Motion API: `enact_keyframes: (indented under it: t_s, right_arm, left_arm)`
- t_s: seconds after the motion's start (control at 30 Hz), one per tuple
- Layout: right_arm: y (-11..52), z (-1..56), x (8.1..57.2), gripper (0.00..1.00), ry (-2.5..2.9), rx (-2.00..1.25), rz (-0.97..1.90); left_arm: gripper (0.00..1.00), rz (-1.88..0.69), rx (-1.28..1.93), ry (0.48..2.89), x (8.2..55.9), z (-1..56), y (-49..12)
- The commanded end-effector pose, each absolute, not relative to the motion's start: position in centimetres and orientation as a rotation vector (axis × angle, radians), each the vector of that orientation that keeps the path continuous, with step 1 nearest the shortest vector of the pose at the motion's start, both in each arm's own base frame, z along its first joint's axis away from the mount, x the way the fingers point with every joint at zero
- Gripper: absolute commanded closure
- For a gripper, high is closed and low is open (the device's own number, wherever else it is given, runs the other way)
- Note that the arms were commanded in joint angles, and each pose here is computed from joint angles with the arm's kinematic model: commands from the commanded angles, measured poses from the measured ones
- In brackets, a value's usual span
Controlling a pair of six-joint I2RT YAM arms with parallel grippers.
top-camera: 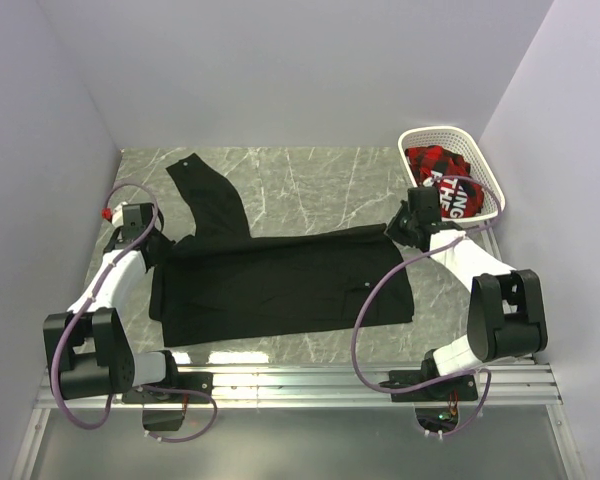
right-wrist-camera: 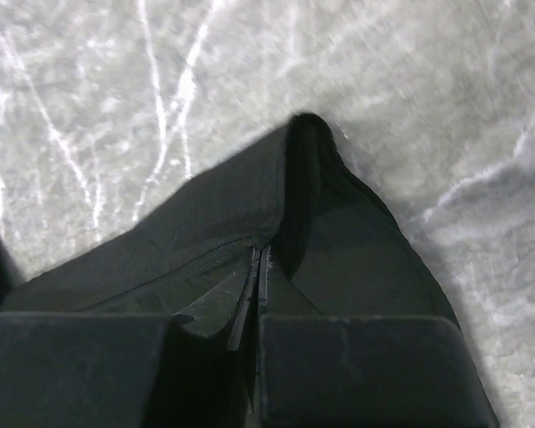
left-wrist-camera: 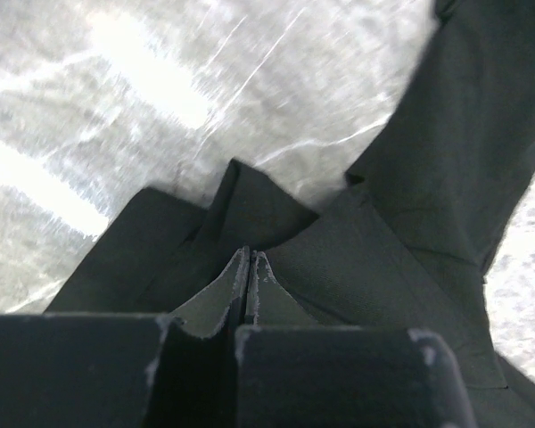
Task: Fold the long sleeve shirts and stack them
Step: Fold the shirt
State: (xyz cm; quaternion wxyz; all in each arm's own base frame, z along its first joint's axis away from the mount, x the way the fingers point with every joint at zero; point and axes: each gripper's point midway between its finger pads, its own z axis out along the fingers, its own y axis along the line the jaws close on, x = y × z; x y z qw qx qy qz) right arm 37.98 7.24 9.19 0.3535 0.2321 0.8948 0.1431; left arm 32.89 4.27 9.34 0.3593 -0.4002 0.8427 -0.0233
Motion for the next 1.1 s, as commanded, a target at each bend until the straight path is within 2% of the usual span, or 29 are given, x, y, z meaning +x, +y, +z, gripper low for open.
enact_keyframes:
  t_s: [0.0, 0.13, 0.23, 0.27, 0.33, 0.37, 0.43, 0.47, 0.53, 0.57, 0.67, 1.07]
  right_arm:
    - [5.5, 8.4, 37.1, 1.00, 2.294, 0.684, 0.282]
    - [5.5, 7.2, 36.1, 0.95, 2.319, 0.720, 0.281]
    - [5.4, 6.4, 35.2, 0.85, 2.342, 0.737, 0.272]
    - [5.4, 6.2, 34.9, 0.78, 2.349, 0.740, 0.268]
    - [4.8, 6.1, 34.5, 0.71, 2.350, 0.756, 0.225]
    - [4.8, 6.6, 34.4, 0.64, 2.338, 0.744, 0.226]
    - [4.7, 7.7, 34.6, 0.57, 2.305, 0.721, 0.220]
    - [5.0, 8.9, 34.7, 0.55, 2.273, 0.699, 0.232]
    - [5.3, 10.4, 35.2, 0.50, 2.234, 0.662, 0.255]
    - [6.0, 11.9, 35.7, 0.49, 2.207, 0.630, 0.298]
    - [8.3, 14.5, 37.2, 0.48, 2.177, 0.533, 0.387]
    - [14.8, 12.6, 42.5, 0.49, 2.337, 0.491, 0.440]
  left_arm:
    - [1.00, 0.006, -1.105, 2.153, 31.4, 8.7, 5.2]
    - [0.99, 0.019, -1.137, 2.174, 30.7, 7.9, 5.1]
    - [0.96, 0.059, -1.164, 2.175, 30.2, 7.7, 5.5]
    - [0.90, 0.066, -1.175, 2.162, 30.2, 7.9, 5.7]
    - [0.84, 0.068, -1.169, 2.157, 30.3, 8.2, 5.8]
    - [0.78, 0.067, -1.164, 2.151, 30.3, 8.6, 5.8]
    - [0.68, 0.046, -1.150, 2.127, 30.5, 9.5, 5.7]
    - [0.58, 0.021, -1.131, 2.112, 30.7, 10.3, 5.5]
    - [0.46, -0.007, -1.106, 2.097, 31.0, 11.2, 5.3]
    - [0.36, -0.038, -1.086, 2.084, 31.1, 11.9, 4.9]
    - [0.25, -0.110, -1.042, 2.061, 31.7, 13.2, 4.2]
    - [0.25, -0.174, -0.947, 2.083, 33.1, 13.6, 3.2]
